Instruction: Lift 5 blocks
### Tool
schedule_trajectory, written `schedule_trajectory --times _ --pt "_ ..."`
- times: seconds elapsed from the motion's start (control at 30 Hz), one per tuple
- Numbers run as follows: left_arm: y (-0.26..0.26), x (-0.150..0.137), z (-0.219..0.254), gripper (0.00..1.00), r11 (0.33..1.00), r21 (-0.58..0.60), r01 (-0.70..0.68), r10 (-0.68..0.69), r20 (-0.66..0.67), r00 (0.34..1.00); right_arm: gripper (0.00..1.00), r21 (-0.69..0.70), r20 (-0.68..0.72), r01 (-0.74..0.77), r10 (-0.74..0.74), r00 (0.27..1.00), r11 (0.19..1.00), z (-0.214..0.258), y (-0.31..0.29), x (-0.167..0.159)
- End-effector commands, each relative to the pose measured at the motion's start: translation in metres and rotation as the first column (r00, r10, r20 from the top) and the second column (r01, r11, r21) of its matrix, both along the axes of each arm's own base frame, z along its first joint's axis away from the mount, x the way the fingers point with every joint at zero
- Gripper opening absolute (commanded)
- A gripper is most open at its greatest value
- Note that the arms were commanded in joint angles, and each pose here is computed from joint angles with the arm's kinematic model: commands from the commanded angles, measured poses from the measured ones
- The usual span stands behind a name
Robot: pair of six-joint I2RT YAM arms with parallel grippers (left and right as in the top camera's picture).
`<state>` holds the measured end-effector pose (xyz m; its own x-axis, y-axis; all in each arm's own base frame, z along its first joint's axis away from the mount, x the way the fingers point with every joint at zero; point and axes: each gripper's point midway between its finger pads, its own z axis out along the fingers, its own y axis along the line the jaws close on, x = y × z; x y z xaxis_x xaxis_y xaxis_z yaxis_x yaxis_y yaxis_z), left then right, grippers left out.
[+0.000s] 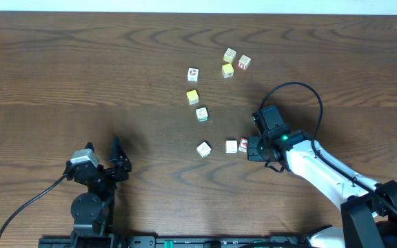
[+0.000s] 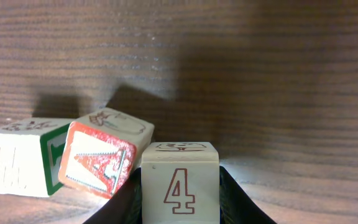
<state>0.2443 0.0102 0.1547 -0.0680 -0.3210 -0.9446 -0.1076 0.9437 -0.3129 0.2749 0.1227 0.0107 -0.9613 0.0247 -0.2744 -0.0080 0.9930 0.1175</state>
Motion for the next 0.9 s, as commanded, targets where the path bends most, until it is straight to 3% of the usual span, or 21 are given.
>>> schedule_trajectory --times 0.0,0.53,0.87 --pt "0.003 -0.001 -0.017 0.72 1.000 0.003 -0.015 0.015 -0.052 0.999 0.17 -0.036 0.016 -0.041 0.042 0.999 0.999 -0.003 -0.002 0.001" --pt "0.003 -0.001 -0.017 0.73 1.000 0.003 -0.015 0.015 -0.052 0.999 0.21 -0.103 0.099 -0.059 0.070 0.993 0.993 0.002 -0.009 0.018" --pt "0.003 -0.001 -0.017 0.72 1.000 0.003 -0.015 0.015 -0.052 0.999 0.22 -0.076 0.206 -0.085 0.099 0.974 0.994 0.014 0.002 0.041"
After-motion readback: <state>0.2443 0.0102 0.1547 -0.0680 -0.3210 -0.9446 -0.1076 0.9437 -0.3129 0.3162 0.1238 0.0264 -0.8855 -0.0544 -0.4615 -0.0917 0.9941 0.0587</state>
